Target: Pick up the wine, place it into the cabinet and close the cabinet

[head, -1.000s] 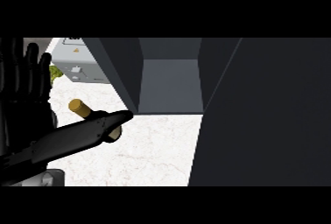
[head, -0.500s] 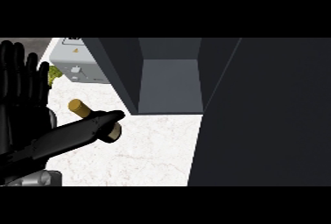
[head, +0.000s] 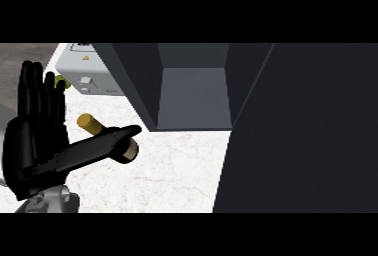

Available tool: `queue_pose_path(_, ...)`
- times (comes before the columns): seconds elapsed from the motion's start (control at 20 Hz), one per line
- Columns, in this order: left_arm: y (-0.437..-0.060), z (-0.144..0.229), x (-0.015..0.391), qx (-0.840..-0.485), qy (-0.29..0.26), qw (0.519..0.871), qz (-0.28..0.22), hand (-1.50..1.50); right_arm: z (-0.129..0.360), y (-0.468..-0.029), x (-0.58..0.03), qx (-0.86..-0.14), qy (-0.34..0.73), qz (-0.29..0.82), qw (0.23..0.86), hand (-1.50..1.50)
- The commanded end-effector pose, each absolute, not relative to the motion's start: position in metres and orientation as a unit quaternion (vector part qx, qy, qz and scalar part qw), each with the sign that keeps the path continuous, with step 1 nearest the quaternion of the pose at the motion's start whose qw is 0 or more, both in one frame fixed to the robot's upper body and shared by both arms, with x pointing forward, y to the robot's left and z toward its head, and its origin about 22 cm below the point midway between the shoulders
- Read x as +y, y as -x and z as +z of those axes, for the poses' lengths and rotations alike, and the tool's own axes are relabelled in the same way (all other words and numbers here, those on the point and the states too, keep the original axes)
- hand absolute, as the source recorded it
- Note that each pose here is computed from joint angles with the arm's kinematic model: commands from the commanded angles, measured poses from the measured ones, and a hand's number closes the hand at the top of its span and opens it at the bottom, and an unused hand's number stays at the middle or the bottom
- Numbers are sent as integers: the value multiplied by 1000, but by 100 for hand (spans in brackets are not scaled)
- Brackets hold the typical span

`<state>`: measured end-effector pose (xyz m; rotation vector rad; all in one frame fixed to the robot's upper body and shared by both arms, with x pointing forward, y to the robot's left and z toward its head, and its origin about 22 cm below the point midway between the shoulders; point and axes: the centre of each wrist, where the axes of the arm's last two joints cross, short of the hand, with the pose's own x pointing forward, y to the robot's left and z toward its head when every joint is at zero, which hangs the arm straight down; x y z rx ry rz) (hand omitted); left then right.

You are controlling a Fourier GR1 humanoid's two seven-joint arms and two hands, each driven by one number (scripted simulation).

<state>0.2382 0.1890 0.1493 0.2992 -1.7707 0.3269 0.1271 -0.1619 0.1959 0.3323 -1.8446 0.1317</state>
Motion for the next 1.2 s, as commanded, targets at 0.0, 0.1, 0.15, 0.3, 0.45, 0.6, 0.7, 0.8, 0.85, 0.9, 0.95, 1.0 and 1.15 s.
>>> queue_pose_path(0.0, -244, 131, 209, -762, -134, 618, 143, -150, 218, -86, -180, -820, -112, 46, 559, -150)
queue_pose_path(0.1, -251, 125, 209, -762, -144, 614, 146, -150, 217, -89, -176, -820, -114, 41, 560, -150)
queue_pose_path(0.15, -243, 112, 204, -759, -141, 618, 149, -150, 216, -99, -173, -821, -107, 50, 559, -150)
queue_pose_path(0.3, -234, 97, 215, -753, -144, 623, 152, -150, 217, -86, -179, -820, -115, 49, 558, -150)
queue_pose_path(0.45, -235, 73, 224, -745, -158, 629, 157, -150, 221, -92, -180, -824, -102, 49, 556, -150)
queue_pose_path(0.6, -244, 48, 224, -747, -168, 622, 164, -150, 214, -94, -174, -821, -108, 45, 559, -150)
queue_pose_path(0.7, -230, 43, 235, -737, -176, 634, 155, -150, 223, -86, -174, -822, -116, 47, 555, -150)
queue_pose_path(0.8, -224, 35, 231, -733, -178, 635, 165, -150, 216, -89, -172, -823, -111, 49, 556, -150)
queue_pose_path(0.85, -226, 31, 231, -739, -177, 630, 161, -150, 215, -88, -173, -818, -106, 60, 563, -150)
queue_pose_path(0.9, -222, 26, 234, -734, -175, 635, 165, -150, 217, -88, -171, -822, -111, 47, 557, -150)
queue_pose_path(0.95, -234, 15, 236, -733, -174, 636, 167, -150, 216, -91, -175, -821, -109, 53, 559, -150)
queue_pose_path(1.0, -225, 13, 235, -732, -171, 639, 163, -150, 217, -86, -168, -822, -111, 50, 556, -150)
queue_pose_path(1.15, -210, -2, 237, -725, -174, 647, 156, -150, 218, -90, -165, -824, -110, 45, 554, -150)
